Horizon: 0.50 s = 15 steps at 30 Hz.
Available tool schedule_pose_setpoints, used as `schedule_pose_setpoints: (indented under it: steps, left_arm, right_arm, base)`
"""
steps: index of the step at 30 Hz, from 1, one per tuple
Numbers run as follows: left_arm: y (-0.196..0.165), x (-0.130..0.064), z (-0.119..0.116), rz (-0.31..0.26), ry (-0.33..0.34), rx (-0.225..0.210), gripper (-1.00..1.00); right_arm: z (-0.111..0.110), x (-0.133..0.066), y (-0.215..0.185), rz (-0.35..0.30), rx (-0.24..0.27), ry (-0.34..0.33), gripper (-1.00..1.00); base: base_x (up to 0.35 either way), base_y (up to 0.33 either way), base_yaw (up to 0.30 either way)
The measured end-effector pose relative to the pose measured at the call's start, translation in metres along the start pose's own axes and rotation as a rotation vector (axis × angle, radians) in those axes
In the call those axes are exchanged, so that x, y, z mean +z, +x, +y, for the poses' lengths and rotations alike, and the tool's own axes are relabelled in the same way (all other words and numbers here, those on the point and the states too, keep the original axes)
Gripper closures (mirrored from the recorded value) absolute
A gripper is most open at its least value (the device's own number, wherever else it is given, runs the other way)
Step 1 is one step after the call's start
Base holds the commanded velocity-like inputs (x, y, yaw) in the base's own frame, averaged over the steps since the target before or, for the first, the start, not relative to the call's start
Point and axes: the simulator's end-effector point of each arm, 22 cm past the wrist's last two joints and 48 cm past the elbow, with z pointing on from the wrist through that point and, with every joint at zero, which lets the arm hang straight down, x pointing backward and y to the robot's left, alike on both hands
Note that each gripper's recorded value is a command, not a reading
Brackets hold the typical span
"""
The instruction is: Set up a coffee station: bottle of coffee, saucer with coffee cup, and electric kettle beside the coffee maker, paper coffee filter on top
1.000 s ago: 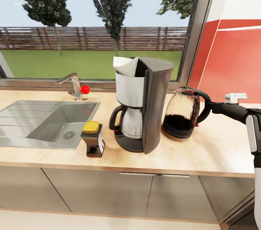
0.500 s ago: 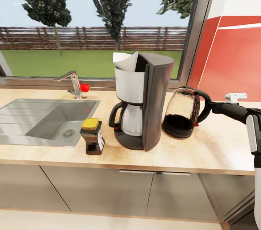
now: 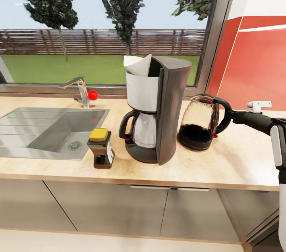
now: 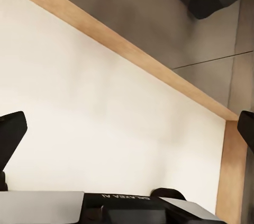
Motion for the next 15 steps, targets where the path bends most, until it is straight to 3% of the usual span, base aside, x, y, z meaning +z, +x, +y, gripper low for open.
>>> schedule_pose_setpoints:
  steps: [8,9,15]
  left_arm:
    - [0.0004,-0.0002,0.0002,0.0,0.0,0.0,-1.0]
    - [0.0004,-0.0003,0.0002,0.001,0.0,0.0,-1.0]
    - [0.0005,-0.0003,0.0003,0.001,-0.001,0.0,-1.0]
  right_arm:
    - [0.0,0.0,0.0,0.0,0.0,0.0,1.0]
    - [0.0,0.0,0.0,0.0,0.0,0.0,-1.0]
    - [-0.0011,0.0024,0.006,0.015,0.005,0.001,-1.0]
  base:
    - [0.0,0.0,0.0]
    - [0.0,0.0,0.0]
    - [0.0,0.0,0.0]
